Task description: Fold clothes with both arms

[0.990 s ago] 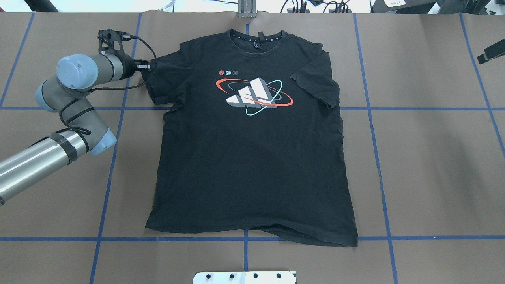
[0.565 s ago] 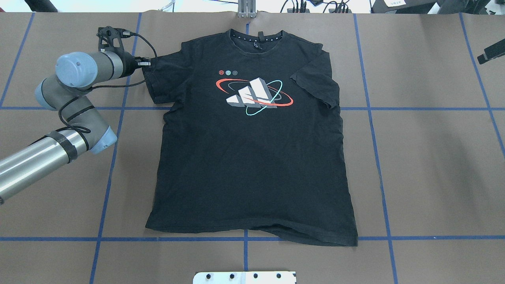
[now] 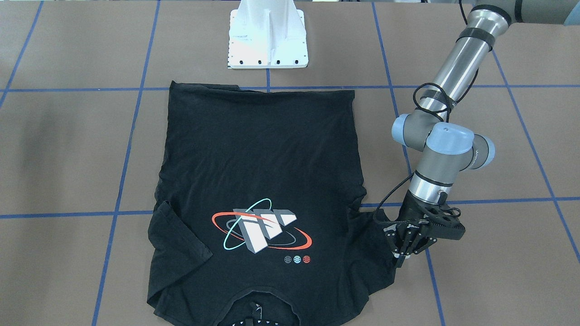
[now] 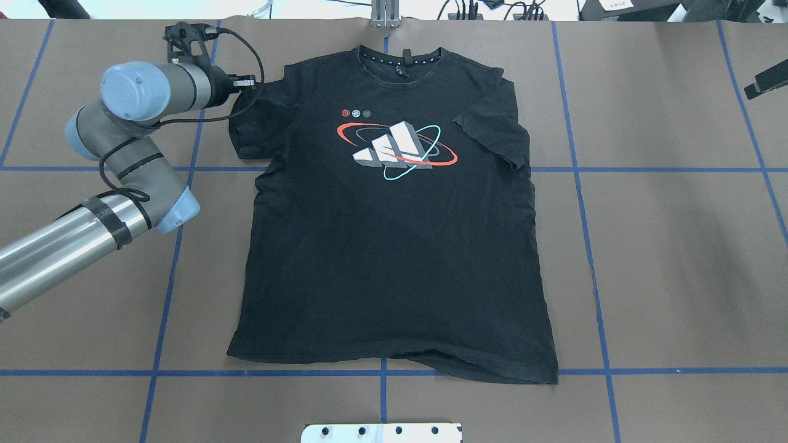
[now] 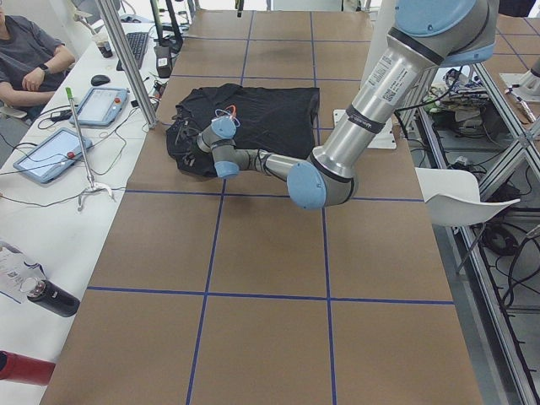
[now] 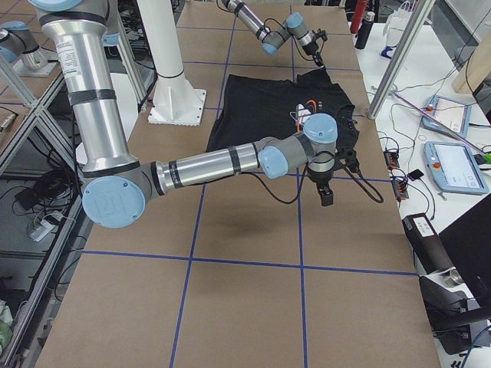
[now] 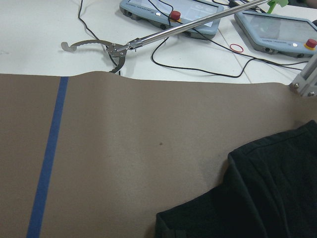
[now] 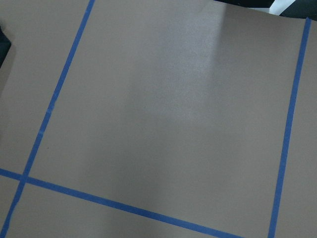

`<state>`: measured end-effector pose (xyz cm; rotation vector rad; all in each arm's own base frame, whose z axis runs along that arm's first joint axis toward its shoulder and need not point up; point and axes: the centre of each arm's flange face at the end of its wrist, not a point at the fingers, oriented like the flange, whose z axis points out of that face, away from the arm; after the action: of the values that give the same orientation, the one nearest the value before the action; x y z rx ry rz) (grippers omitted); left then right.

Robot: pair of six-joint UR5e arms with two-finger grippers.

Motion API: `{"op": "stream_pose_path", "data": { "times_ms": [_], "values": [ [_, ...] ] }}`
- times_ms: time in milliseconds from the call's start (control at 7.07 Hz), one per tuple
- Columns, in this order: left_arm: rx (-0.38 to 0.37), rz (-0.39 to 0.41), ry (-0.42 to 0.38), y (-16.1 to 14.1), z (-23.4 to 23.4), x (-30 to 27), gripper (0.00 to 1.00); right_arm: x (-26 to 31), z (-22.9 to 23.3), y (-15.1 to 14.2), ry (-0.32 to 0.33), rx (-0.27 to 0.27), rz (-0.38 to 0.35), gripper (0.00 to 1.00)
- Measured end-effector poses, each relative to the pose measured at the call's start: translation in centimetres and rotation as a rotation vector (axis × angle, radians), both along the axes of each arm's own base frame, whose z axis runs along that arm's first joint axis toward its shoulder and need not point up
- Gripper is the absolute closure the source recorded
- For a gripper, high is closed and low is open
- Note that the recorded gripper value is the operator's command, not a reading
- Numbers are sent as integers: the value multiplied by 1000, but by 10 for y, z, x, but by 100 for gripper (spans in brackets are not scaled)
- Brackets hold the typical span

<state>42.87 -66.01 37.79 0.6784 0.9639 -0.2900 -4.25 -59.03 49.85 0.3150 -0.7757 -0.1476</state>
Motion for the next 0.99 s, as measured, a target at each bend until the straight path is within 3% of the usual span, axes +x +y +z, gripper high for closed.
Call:
{"op": "stream_pose_path", "data": {
  "times_ms": [424,990],
  "values": [
    [-155,-23,39,16,-85,52,100,0,0,0,0,0,0,0],
    [-245,-67,50,7,-136,110,100,-1,1,0,0,-3,-1,0]
  ]
}}
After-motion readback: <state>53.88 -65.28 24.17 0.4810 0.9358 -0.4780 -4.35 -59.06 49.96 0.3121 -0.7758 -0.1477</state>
